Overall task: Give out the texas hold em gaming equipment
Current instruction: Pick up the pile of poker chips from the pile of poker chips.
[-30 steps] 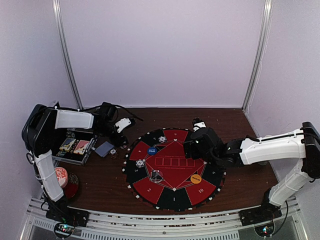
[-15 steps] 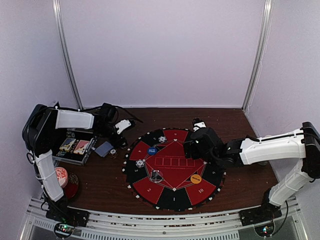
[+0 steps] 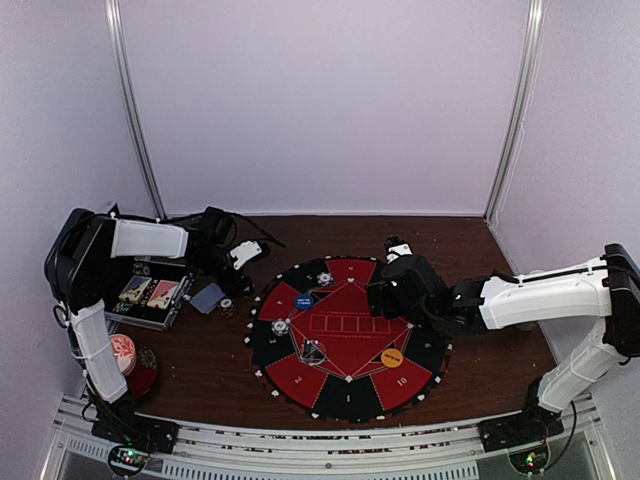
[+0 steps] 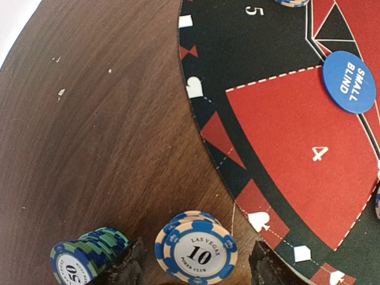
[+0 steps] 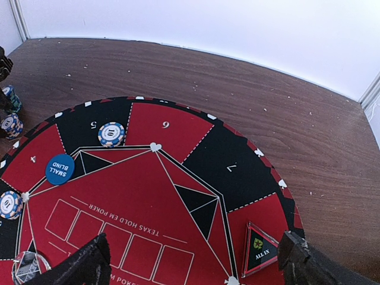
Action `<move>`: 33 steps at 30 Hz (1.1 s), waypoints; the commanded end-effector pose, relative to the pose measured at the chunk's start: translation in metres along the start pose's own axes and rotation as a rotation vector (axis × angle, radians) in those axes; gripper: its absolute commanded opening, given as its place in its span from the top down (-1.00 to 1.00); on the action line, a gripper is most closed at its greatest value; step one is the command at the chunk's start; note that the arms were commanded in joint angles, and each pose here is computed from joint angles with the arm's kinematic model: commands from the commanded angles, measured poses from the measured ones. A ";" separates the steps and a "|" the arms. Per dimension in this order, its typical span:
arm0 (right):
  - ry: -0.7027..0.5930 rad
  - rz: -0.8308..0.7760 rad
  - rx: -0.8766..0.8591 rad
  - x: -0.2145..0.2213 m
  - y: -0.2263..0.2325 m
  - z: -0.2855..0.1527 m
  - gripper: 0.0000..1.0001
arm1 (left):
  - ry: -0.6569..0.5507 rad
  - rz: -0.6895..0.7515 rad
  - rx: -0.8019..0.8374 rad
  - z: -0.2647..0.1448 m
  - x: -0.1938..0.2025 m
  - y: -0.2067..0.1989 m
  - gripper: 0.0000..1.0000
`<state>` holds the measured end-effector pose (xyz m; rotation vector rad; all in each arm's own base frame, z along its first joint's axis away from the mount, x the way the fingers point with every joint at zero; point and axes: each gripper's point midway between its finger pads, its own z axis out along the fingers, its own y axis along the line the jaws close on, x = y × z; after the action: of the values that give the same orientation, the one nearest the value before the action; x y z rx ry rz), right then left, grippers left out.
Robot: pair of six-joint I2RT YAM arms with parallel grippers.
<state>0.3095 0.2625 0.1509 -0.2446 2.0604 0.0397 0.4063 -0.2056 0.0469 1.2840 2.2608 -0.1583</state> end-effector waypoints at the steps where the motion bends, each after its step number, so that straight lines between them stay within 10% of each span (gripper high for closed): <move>1: -0.013 0.017 0.010 -0.005 -0.002 0.000 -0.98 | 0.030 -0.001 -0.011 0.008 0.010 0.005 -0.25; 33: -0.016 0.020 0.009 -0.006 -0.003 -0.001 -0.98 | 0.049 -0.008 -0.013 0.013 0.017 0.007 0.00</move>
<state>0.3095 0.2624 0.1511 -0.2441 2.0600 0.0397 0.4082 -0.1979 0.0345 1.2810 2.2970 -0.1228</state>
